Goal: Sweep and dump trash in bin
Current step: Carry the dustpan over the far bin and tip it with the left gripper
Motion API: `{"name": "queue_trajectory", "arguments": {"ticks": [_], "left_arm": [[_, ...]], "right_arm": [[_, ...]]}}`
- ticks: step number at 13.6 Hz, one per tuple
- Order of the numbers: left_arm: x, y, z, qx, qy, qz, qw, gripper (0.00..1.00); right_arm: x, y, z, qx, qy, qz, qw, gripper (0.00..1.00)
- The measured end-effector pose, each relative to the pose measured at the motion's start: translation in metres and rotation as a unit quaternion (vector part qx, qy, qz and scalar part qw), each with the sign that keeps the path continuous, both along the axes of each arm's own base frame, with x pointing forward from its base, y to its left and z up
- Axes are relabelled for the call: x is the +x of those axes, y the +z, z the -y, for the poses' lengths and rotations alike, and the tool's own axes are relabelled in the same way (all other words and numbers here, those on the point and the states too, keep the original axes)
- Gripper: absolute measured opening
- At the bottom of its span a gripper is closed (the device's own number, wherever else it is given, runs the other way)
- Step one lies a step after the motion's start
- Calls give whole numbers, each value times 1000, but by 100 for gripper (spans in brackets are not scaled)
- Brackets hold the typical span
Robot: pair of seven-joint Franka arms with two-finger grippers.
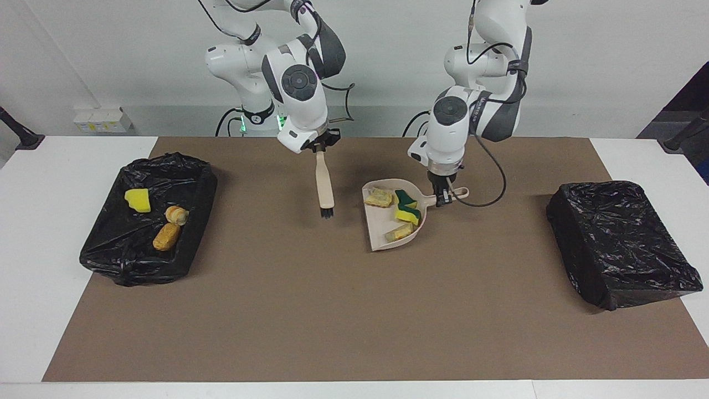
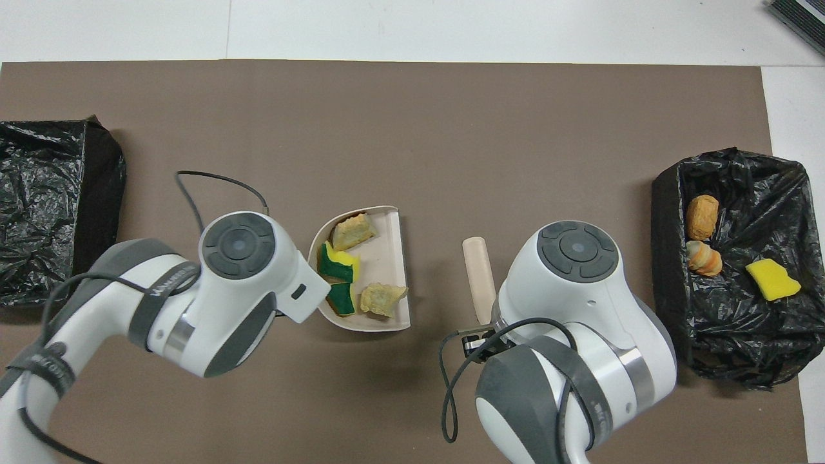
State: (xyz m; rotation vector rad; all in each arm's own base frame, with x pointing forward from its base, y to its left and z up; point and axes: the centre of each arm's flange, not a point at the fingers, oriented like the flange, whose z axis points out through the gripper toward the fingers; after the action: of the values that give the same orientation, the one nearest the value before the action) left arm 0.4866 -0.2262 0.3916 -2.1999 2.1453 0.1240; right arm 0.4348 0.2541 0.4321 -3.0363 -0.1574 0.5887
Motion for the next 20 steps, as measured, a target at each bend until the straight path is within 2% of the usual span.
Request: {"name": "queue_trajectory", "arguments": {"ticks": [3,6,8,10,13,15,17,20], "left_arm": [[11,41,-74,-28,-7,17,999,32],[24,58,-154,-45,-12,22,999,32],[33,65,-213,-51,-7,28,998,32],[38,75,-276,-54,25,42,997,32],[47,102,-352,-46,51,72,995,32],[55,121,-396,-32,64,93,993,32],[60,134,-443,-10,72,102,992,32],[74,151,-490,43,42,101,993,32]], "right_arm": [[-1,-2,-1,-1,1,-1,1000,26],[-10,-6,-17,10,9,16,1000,26],[-33,-13,-51,9,10,26,1000,26],[-65,-24,-92,14,7,34,999,26],[-112,-45,-137,1,-2,30,1000,26],[-135,-64,-159,-5,-18,24,1000,26],[-149,-77,-174,7,-28,9,1000,26],[-150,-84,-176,13,-36,8,999,26]]}}
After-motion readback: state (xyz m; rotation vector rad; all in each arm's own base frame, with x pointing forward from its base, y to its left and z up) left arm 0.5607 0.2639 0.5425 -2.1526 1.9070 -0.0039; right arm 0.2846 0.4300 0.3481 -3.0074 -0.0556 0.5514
